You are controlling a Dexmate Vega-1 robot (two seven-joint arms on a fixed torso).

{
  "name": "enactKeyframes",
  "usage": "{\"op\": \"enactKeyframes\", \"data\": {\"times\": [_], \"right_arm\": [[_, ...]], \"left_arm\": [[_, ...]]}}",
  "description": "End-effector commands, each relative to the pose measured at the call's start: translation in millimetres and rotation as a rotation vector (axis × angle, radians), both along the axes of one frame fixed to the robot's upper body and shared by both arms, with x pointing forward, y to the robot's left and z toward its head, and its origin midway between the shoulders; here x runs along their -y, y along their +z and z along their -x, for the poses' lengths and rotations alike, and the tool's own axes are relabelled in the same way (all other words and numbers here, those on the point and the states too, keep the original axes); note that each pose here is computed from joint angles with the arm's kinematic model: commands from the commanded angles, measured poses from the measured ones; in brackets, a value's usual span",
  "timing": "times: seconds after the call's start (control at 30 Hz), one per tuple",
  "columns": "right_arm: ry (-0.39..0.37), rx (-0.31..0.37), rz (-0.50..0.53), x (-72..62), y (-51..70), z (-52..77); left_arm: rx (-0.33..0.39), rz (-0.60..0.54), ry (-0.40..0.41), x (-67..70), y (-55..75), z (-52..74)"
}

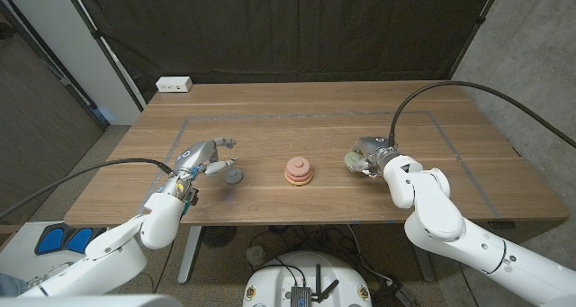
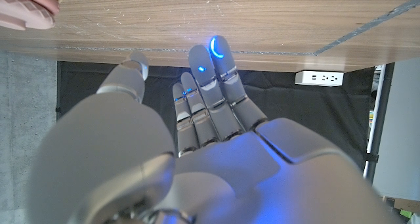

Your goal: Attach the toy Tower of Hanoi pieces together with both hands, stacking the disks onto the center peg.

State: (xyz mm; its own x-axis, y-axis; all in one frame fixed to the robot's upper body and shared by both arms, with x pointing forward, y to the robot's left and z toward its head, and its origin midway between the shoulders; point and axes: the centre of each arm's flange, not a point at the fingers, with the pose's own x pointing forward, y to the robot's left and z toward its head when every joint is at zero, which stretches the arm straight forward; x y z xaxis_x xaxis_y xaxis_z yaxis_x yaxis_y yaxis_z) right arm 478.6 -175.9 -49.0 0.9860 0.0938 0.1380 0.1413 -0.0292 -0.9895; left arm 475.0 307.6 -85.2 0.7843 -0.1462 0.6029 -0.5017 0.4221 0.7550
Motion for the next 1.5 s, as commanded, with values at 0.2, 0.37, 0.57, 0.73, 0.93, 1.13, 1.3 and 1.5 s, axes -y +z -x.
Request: {"op": "enactKeyframes", "data": {"times": [0.2,0.37,0.57,0.73,0.93,1.13,1.3,1.5], "right_arm": [[0.029,0.017,0.012,-5.2,11.0,8.8],[0.054,0.023,0.022,-9.4,11.9,8.9],[0.081,0.023,0.039,-14.2,13.5,8.1],[0.112,0.028,0.043,-18.4,15.8,7.4],[0.147,0.034,0.053,-24.7,19.1,5.8],[0.182,0.045,0.067,-32.7,23.8,4.8],[0.205,0.05,0.075,-37.6,26.9,4.3],[0.222,0.054,0.075,-41.2,28.5,4.2]], "left_arm": [[0.007,-0.003,-0.003,0.5,2.2,-0.1],[0.01,0.003,0.0,-1.0,1.5,-0.1],[0.003,0.006,0.002,-1.9,0.6,-2.1],[-0.003,-0.001,0.006,-1.3,1.5,-3.5],[0.0,0.011,0.006,-2.9,1.7,-3.1],[0.001,0.016,0.003,-3.8,1.5,-4.3],[0.003,0.018,0.0,-3.4,2.1,-4.9],[0.006,0.017,-0.007,-1.7,3.0,-5.9]]}}
